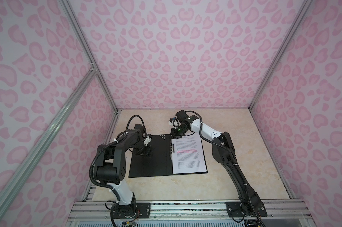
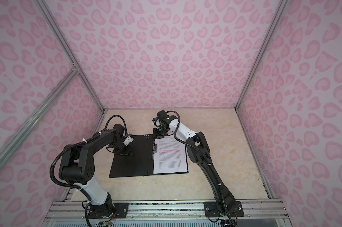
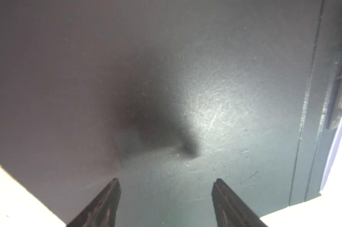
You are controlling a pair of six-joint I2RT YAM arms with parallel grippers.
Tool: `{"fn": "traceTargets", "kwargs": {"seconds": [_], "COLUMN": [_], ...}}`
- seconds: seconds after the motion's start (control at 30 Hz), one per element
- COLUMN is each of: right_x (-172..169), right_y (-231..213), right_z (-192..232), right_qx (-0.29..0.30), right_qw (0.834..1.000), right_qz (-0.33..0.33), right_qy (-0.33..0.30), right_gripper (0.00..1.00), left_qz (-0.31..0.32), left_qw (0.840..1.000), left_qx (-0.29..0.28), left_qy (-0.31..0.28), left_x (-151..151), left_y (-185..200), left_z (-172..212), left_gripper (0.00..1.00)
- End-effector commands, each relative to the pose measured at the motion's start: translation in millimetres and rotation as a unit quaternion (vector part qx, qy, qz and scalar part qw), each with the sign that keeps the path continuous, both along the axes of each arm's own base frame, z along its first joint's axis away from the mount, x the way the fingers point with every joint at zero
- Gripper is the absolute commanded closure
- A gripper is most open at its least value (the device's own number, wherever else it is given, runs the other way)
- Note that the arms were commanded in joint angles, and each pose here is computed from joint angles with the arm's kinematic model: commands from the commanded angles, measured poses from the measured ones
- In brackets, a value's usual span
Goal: Put the files into the folder
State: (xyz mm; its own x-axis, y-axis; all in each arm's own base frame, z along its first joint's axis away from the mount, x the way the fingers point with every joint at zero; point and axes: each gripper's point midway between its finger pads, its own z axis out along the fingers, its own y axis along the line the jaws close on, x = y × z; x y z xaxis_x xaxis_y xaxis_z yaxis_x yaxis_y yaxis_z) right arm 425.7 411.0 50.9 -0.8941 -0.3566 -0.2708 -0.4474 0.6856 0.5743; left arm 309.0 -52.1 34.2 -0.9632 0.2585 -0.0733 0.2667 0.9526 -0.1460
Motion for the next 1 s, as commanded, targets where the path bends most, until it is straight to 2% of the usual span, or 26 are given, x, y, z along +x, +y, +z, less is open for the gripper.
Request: {"fn": "traceTargets", "kwargs": {"seconds": [0.0, 0.47, 0.73, 0.97], "right_x": [-2, 0, 4, 5], "right_y": [2, 2, 3, 1], "right_z": [-7, -6, -3, -7], "right_qx": [0.004, 0.007, 0.013, 0.015], "right_qw": [1.000, 1.000, 1.000, 1.000], "right_qz": [0.004, -0.002, -0.006, -0.006], "right_qy": [0.013, 0.019, 0.015, 0.023], "right_gripper": [0.79, 0.79, 0.79, 0.79], "left_qz": [-0.003, -0.009, -0.020, -0.018], "left_qw": [1.000, 1.000, 1.000, 1.000], "left_qx": [-0.003, -0.012, 0.009, 0.004], "left_qy": [-0.006, -0.013, -0.012, -0.007], "left_x": [1, -3, -6, -11], "left_y": [-1, -4, 3, 2], "left_z": [5, 5, 1, 1], "left_gripper": [0.23, 0.23, 0.23, 0.23]}}
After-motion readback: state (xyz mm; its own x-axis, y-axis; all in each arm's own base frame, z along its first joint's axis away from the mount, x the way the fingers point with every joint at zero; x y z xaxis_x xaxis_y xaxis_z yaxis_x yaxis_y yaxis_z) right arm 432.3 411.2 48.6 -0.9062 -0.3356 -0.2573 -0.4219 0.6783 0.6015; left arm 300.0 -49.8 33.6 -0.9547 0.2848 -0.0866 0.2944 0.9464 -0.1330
